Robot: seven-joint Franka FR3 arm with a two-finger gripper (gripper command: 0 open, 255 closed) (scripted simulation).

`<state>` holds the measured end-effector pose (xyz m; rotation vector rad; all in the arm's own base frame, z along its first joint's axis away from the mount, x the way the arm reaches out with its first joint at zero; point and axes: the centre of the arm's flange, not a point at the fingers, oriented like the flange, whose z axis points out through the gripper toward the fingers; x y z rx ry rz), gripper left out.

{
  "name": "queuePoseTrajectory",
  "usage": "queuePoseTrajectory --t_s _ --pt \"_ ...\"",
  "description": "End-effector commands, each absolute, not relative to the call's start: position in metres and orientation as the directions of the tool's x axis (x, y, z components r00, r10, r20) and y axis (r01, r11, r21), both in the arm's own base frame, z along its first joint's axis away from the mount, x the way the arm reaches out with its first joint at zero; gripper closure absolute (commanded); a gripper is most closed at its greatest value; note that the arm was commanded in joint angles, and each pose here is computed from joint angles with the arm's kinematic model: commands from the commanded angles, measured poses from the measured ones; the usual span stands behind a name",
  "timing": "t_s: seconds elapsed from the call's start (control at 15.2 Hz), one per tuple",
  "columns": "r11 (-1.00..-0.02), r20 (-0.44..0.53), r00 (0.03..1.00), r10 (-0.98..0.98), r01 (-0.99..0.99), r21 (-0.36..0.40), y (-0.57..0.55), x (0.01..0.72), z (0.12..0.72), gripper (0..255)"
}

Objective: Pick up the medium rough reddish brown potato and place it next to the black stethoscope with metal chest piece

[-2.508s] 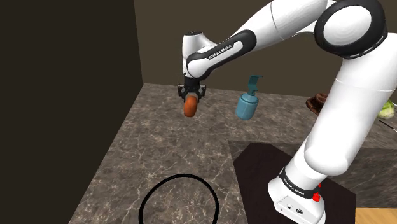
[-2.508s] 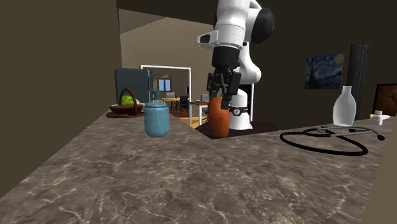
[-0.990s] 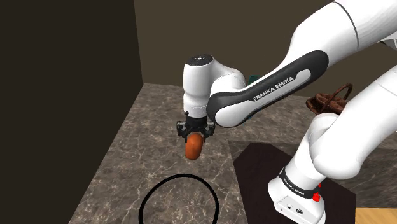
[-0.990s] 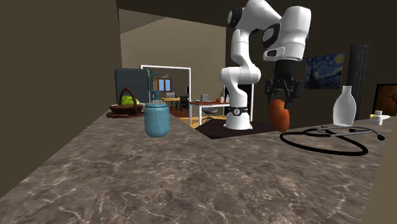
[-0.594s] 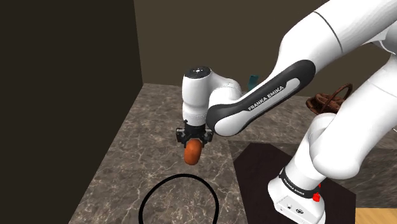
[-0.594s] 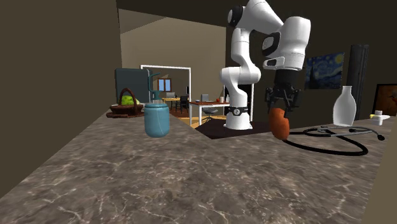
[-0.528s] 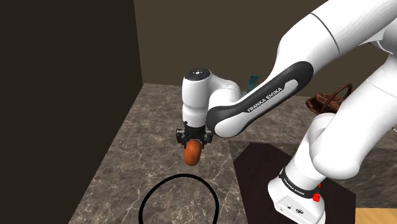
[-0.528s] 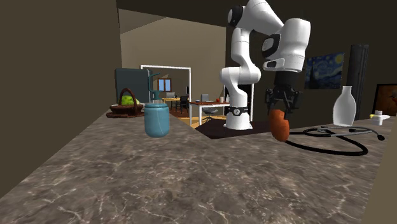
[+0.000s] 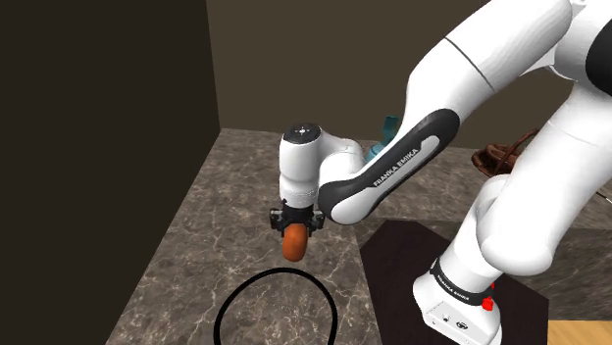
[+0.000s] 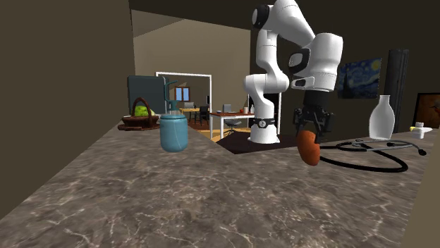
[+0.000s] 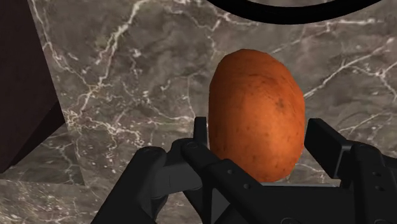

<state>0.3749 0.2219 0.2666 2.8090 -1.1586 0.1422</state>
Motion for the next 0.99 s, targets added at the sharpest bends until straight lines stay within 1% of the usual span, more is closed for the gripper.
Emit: queuePoseTrajectory --t_s 0.0,0.33,0.79,0.86,0.92 --pt "-0.706 0.120 0.708 -0.696 -0.705 0.067 0.222 0.371 0.252 255" --pt "-0.706 0.120 0.708 -0.696 -0.705 0.067 0.222 0.371 0.229 255" --pt "-0.706 0.120 0.708 -0.696 -0.705 0.067 0.222 0.371 0.229 255" --pt "-0.706 0.119 0.708 -0.696 -0.705 0.067 0.222 0.371 0.229 0" --pt "-0.706 0.119 0.708 -0.696 -0.705 0.067 0.222 0.371 0.229 0"
